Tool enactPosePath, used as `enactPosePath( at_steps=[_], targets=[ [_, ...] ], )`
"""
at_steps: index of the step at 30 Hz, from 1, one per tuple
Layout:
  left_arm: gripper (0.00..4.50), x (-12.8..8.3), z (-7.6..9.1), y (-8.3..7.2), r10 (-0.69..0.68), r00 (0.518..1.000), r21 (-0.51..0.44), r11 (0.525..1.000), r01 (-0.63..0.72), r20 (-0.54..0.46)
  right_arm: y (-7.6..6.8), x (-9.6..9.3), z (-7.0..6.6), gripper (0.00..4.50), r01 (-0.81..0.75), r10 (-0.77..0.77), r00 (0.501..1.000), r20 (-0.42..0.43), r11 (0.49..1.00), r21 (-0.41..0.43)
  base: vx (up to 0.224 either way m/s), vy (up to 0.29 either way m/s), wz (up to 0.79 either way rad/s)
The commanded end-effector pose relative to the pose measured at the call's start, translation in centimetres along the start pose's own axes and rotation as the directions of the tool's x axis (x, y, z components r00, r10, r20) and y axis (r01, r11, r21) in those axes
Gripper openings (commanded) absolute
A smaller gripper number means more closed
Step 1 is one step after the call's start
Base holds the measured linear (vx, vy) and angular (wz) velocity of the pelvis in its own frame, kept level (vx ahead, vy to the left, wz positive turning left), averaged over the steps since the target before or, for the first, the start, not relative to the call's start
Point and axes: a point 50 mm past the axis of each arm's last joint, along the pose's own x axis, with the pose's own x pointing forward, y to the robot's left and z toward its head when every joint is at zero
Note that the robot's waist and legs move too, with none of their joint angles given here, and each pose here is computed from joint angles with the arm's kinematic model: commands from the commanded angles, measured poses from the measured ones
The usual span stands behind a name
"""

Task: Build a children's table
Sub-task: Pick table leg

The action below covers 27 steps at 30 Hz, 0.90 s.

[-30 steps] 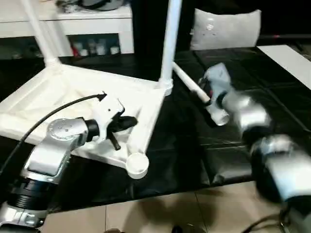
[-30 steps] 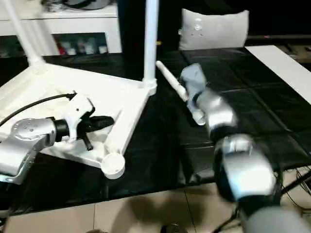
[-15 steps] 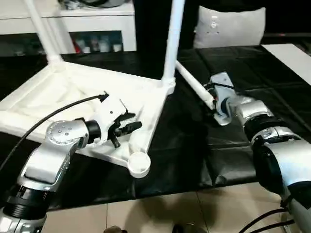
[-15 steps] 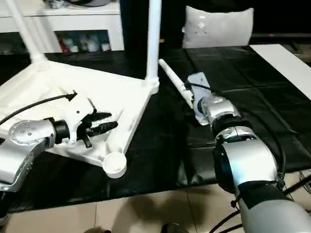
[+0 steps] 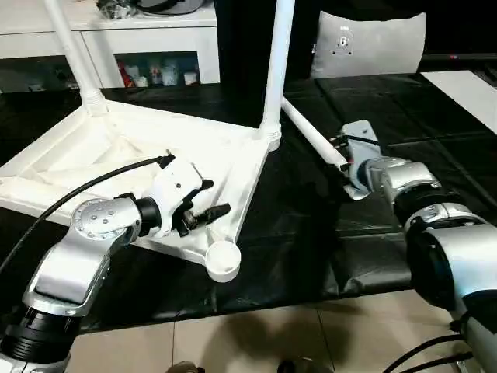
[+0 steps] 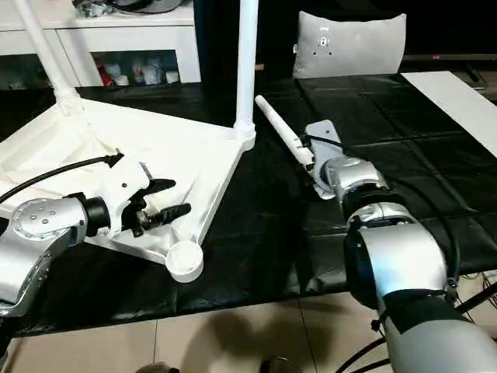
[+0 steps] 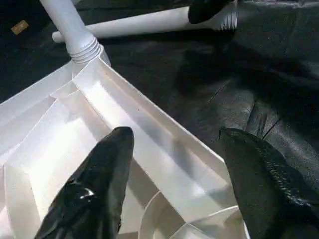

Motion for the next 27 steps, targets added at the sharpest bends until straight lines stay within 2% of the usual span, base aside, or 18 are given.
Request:
enactPosePath(
  at_steps=[1,3,4,6,8,14,17,19,27],
  targets=[
    [3.40,0.0,0.0,-0.4,-0.007,1.000,0.005,1.000,0.007,-0.012,-0.5,0.0,-0.9,2.80,0.009,-0.009,0.999,-0.041,1.000,0.006,0.000,0.000,0.00],
    [3.55,0.1,-0.1,-0.7,-0.018,1.000,0.003,1.000,0.018,-0.017,-0.6,0.1,-2.0,2.67,0.003,-0.002,0.996,-0.090,1.000,0.001,0.000,0.000,0.00],
    [3.68,0.1,-0.1,-0.8,-0.022,1.000,0.002,1.000,0.022,-0.019,-0.8,0.1,-2.6,2.45,0.002,-0.003,0.993,-0.121,1.000,-0.008,0.000,0.000,0.00],
    [3.83,0.1,-0.1,-0.9,-0.025,0.999,0.000,1.000,0.025,-0.021,-0.8,0.0,-2.9,2.39,-0.002,-0.001,0.990,-0.144,1.000,-0.022,0.000,0.000,0.00],
    [4.06,0.0,-0.2,-0.9,-0.029,0.999,-0.001,1.000,0.029,-0.026,-0.9,0.0,-3.1,2.25,-0.016,0.011,0.987,-0.162,0.999,-0.031,0.000,0.000,0.00],
    [4.46,-0.2,-0.7,-1.4,-0.074,0.995,-0.012,0.997,0.074,-0.069,-1.4,-0.5,-2.8,2.23,-0.103,0.094,0.976,-0.197,0.994,-0.039,0.000,0.000,0.00],
    [4.50,-0.3,-0.8,-1.8,-0.098,0.992,-0.020,0.995,0.097,-0.077,-1.4,-0.7,-3.0,1.92,-0.162,0.147,0.963,-0.228,0.986,-0.048,0.000,0.000,0.00],
    [4.50,-0.3,-0.8,-2.0,-0.121,0.989,-0.024,0.993,0.119,-0.082,-1.4,-0.9,-3.5,1.81,-0.216,0.187,0.943,-0.276,0.974,-0.075,0.000,0.000,0.00],
    [4.50,0.4,0.0,-2.3,-0.170,0.984,-0.048,0.985,0.168,-0.042,-2.2,-1.4,-4.6,1.19,-0.243,0.174,0.904,-0.391,0.961,-0.133,0.000,0.000,0.00]
  ],
)
